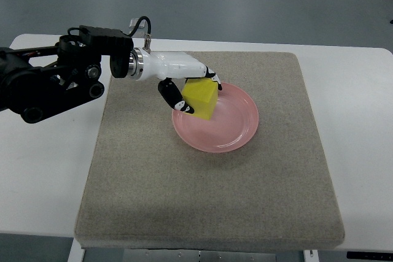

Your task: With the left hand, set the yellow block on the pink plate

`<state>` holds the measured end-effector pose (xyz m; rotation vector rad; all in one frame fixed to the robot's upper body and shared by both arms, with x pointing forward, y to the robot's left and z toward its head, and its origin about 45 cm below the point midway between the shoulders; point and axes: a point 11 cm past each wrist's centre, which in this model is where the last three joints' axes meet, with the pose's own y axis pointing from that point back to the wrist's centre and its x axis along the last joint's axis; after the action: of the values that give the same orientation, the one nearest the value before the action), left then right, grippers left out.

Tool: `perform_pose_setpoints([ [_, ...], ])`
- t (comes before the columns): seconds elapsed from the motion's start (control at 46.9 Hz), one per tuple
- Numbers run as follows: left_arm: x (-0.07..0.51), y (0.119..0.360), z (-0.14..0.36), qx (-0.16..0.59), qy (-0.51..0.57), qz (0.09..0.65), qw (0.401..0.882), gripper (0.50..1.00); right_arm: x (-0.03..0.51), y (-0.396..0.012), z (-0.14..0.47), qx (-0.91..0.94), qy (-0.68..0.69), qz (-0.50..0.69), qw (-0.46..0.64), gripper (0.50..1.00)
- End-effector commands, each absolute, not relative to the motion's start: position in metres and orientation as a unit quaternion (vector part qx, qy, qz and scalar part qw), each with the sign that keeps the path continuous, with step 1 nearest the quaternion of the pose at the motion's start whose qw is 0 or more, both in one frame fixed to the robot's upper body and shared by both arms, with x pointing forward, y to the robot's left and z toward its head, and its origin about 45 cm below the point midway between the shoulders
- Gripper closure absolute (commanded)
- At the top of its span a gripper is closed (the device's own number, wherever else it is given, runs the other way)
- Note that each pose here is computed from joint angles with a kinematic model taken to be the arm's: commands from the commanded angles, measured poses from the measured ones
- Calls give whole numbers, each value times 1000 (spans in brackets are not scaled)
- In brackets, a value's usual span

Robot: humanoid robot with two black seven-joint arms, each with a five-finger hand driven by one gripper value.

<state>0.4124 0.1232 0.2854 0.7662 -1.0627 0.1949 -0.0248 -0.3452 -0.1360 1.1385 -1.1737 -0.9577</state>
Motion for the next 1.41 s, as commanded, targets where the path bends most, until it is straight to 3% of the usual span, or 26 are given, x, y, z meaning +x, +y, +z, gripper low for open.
perform_pose_setpoints([
  [0.0, 412, 116, 280, 353, -490, 88, 792, 1000, -25, -345, -136, 488, -503, -410, 584, 576],
  [0.491, 416, 117, 254, 376, -470, 85, 794, 990, -25, -345, -136, 488, -503, -410, 584, 576],
  [0.555, 416, 117, 252, 377, -470, 83, 794, 843, -25, -345, -136, 488, -503, -410, 584, 576],
  [0.683, 416, 116, 254, 376, -472, 83, 793, 707, -25, -345, -136, 488, -503, -410, 584, 576],
  [0.747, 417, 116, 258, 374, -474, 84, 792, 579, -25, -345, -136, 488, -503, -410, 584, 576],
  [0.79, 417, 117, 259, 373, -470, 88, 795, 538, -26, -345, -136, 487, -503, -411, 584, 576],
  [0.875, 420, 121, 264, 370, -469, 96, 796, 508, -25, -345, -136, 488, -503, -410, 584, 576],
  [0.982, 425, 135, 270, 370, -457, 119, 800, 506, -25, -345, -136, 487, -503, -411, 583, 576],
  [1.259, 441, 167, 309, 291, -319, 238, 870, 506, -25, -345, -136, 488, -503, -410, 584, 576],
  [1.387, 450, 193, 320, 273, -276, 286, 876, 506, -25, -345, -136, 488, -503, -410, 584, 576],
])
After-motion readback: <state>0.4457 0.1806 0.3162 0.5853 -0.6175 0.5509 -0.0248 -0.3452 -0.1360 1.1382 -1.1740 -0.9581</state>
